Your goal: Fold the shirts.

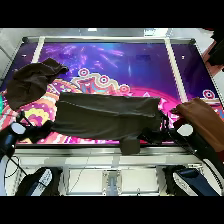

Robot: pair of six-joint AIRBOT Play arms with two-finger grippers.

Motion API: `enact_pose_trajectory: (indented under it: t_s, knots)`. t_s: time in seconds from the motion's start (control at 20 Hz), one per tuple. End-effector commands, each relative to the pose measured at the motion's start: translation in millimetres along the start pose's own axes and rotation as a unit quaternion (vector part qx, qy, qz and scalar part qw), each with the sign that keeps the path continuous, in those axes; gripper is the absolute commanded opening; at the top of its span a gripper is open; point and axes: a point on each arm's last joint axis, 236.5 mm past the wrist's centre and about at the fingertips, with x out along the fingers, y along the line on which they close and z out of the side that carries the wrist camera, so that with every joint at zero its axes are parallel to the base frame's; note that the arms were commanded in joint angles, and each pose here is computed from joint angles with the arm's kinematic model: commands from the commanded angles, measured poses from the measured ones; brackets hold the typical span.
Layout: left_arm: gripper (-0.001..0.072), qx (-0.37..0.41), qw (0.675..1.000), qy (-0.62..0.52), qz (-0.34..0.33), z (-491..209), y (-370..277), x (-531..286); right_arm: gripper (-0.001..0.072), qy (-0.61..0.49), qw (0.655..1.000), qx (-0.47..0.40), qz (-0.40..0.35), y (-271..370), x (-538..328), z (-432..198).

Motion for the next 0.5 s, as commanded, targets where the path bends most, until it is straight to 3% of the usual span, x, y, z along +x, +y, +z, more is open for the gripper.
enact_pose_trajectory:
  t_s: [0.0, 0.15, 0.3, 0.45]
  knots:
    - [0.0008, 0.071, 0.993, -0.087, -0.03, 62.0, -37.1, -45.0, 0.0026, -0.01, 0.996, -0.079, -0.033, 11.9, -26.8, 13.3]
    - [0.0008, 0.112, 0.98, -0.158, -0.054, 106.2, -70.2, -93.7, 0.0025, -0.076, 0.986, -0.125, -0.078, 22.7, -59.1, 53.7]
    - [0.0007, 0.162, 0.966, -0.178, -0.095, 114.7, -106.4, -113.6, 0.0024, -0.154, 0.974, -0.149, -0.076, 44.8, -78.0, 99.2]
    - [0.0007, 0.21, 0.952, -0.192, -0.114, 123.8, -150.0, -103.5, 0.0024, -0.148, 0.972, -0.162, -0.084, 49.0, -67.0, 130.9]
